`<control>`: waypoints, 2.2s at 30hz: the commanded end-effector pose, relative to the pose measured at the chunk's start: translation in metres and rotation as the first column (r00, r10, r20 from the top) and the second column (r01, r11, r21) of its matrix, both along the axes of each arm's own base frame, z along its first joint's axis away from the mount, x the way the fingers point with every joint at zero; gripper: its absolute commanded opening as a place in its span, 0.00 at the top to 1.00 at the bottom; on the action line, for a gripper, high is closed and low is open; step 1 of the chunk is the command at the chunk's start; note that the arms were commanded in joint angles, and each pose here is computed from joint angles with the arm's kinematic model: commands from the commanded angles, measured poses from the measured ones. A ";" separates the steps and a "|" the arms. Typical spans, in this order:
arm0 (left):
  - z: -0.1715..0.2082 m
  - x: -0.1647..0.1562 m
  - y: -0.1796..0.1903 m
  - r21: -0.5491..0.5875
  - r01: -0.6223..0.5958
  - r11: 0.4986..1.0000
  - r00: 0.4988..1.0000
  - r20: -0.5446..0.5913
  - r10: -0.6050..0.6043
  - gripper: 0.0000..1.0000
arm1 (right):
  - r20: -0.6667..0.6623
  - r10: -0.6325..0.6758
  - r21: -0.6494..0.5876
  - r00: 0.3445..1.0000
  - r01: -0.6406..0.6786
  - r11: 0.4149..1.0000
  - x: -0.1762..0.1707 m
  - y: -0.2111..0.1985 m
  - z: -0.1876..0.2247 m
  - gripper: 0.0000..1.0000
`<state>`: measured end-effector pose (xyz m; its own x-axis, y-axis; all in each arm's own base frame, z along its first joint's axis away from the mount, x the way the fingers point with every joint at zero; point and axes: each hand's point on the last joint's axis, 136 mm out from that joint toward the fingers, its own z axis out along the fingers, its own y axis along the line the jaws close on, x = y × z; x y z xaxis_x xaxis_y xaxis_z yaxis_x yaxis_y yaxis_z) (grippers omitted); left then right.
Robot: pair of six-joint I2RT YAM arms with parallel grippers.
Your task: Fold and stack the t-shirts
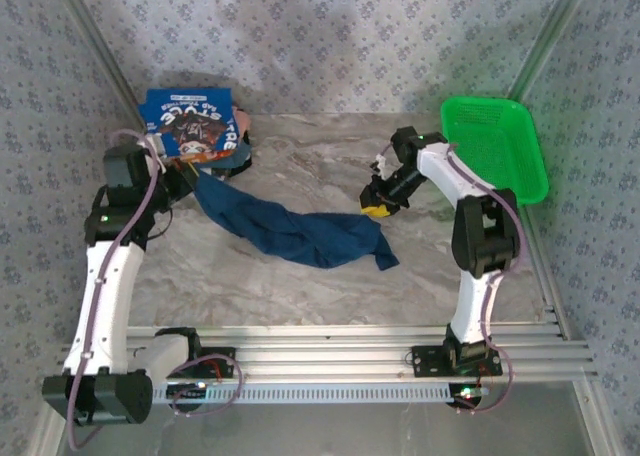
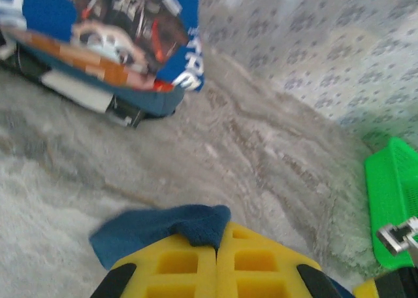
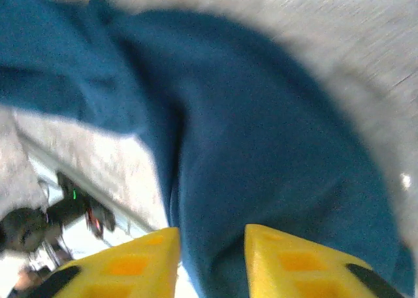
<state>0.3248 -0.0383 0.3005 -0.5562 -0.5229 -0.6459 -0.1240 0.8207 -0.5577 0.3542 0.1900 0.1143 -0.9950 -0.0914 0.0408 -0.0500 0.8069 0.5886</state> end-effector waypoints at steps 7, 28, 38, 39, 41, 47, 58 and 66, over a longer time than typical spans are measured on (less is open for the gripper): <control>-0.005 0.011 -0.012 -0.033 0.033 0.999 0.999 0.020 -0.032 1.00 | 0.212 0.095 -0.246 0.973 -0.041 0.969 -0.024 -0.027 0.041 0.44; -0.009 0.002 -0.015 -0.018 0.057 0.998 0.998 -0.002 -0.057 1.00 | 0.238 -0.053 0.050 0.970 0.042 0.998 -0.074 0.002 -0.020 0.50; -0.013 -0.005 -0.011 -0.002 0.043 0.999 0.999 -0.015 -0.044 1.00 | 0.208 -0.026 0.062 0.978 0.013 0.998 -0.088 0.002 -0.003 0.79; -0.014 -0.006 -0.011 -0.001 0.042 0.999 0.999 -0.017 -0.042 1.00 | 0.204 -0.014 0.061 0.979 0.001 0.998 -0.095 0.001 0.002 0.79; -0.015 -0.007 -0.010 0.001 0.040 0.999 0.999 -0.018 -0.040 1.00 | 0.197 -0.004 0.059 0.980 -0.008 0.998 -0.105 -0.002 0.009 0.82; -0.013 -0.006 -0.008 0.009 0.035 0.999 0.999 -0.011 -0.035 1.00 | 0.211 -0.010 0.151 0.977 -0.023 0.988 -0.119 0.005 0.058 1.00; 0.007 -0.005 -0.002 0.028 0.032 0.999 0.999 0.025 -0.033 1.00 | 0.225 -0.106 0.333 0.969 0.026 0.943 -0.113 0.018 0.152 1.00; 0.007 -0.010 0.001 0.037 0.021 0.999 0.999 0.025 -0.022 1.00 | 0.054 -0.099 0.265 0.994 0.082 0.961 -0.129 0.005 0.137 1.00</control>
<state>0.3189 -0.0422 0.2907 -0.5851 -0.4978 -0.6402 -0.1129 0.8317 -0.5436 0.2429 0.1974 0.2597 -0.9848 0.0170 -0.1728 -0.1248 0.6229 0.7723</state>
